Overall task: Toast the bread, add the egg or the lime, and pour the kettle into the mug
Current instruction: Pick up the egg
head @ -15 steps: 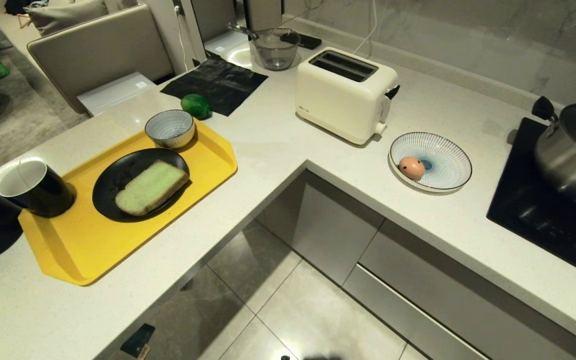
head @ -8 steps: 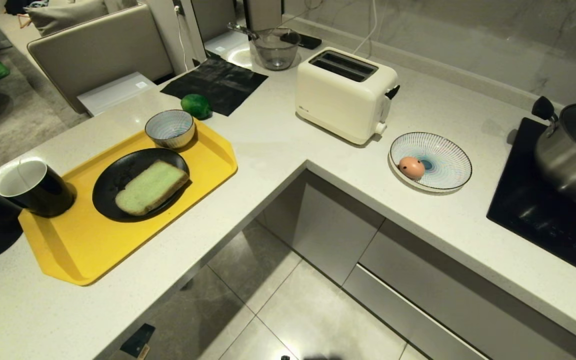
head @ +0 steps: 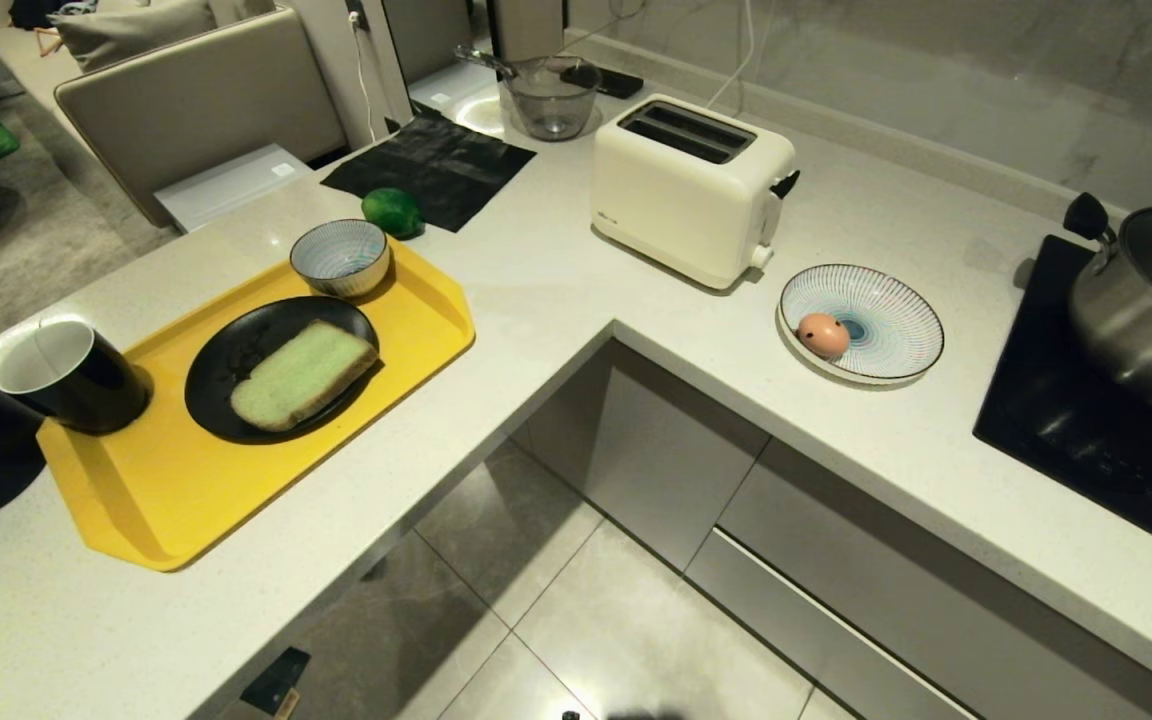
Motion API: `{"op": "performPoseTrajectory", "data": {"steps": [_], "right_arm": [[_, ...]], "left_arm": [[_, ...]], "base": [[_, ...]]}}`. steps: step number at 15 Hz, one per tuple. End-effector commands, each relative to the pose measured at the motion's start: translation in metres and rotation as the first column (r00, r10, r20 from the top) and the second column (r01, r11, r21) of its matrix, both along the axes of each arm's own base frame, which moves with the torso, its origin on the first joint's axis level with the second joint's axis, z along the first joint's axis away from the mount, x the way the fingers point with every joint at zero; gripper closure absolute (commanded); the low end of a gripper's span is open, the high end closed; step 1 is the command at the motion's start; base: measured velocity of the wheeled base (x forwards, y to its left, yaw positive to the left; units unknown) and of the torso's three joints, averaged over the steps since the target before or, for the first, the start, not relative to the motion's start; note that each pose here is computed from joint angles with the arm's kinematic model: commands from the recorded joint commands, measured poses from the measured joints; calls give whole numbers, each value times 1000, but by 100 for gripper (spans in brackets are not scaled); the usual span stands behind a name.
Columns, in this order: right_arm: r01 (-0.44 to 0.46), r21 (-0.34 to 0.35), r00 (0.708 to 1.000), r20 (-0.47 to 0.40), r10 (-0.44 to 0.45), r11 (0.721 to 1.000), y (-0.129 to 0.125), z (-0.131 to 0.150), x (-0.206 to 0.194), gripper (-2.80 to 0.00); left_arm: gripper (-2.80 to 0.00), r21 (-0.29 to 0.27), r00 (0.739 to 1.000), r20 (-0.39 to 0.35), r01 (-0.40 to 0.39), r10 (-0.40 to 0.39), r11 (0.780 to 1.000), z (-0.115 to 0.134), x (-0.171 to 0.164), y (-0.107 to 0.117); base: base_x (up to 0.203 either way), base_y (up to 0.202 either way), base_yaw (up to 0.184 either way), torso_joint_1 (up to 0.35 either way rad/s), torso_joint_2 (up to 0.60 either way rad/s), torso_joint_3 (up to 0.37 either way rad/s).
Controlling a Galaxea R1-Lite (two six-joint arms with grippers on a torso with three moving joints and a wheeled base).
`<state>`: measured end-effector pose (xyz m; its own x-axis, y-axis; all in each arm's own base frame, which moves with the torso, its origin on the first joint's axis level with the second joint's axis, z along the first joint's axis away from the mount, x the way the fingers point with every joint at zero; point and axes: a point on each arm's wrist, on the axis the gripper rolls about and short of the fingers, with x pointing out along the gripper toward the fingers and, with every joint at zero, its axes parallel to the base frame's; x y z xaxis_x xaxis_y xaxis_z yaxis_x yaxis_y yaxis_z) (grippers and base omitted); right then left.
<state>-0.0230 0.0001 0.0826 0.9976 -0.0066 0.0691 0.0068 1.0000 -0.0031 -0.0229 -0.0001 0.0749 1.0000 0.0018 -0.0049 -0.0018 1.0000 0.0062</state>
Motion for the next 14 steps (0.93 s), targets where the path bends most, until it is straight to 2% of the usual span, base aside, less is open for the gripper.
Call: {"op": "performPoseTrajectory", "data": {"steps": [1,11,12,14], "right_arm": [[-2,-3,1000,-26,2,1000,0,-7,2,0],[-3,-12,1000,-18,3,1000,0,-4,1,0],[0,-12,1000,11,0,1000,0,4,-1,0],[10,-10,994,106,-9,1000,0,40,-15,0]], "left_arm": [[0,0,1000,-1,-1,1,1000,0,0,0],[0,0,1000,-1,-1,1,1000,0,0,0],[0,0,1000,-1,0,0,1000,0,0,0],[0,0,1000,-1,0,0,1000,0,0,0]], "base": [[0,0,0,0,0,0],[0,0,0,0,0,0],[0,0,0,0,0,0],[0,0,0,0,0,0]]}}
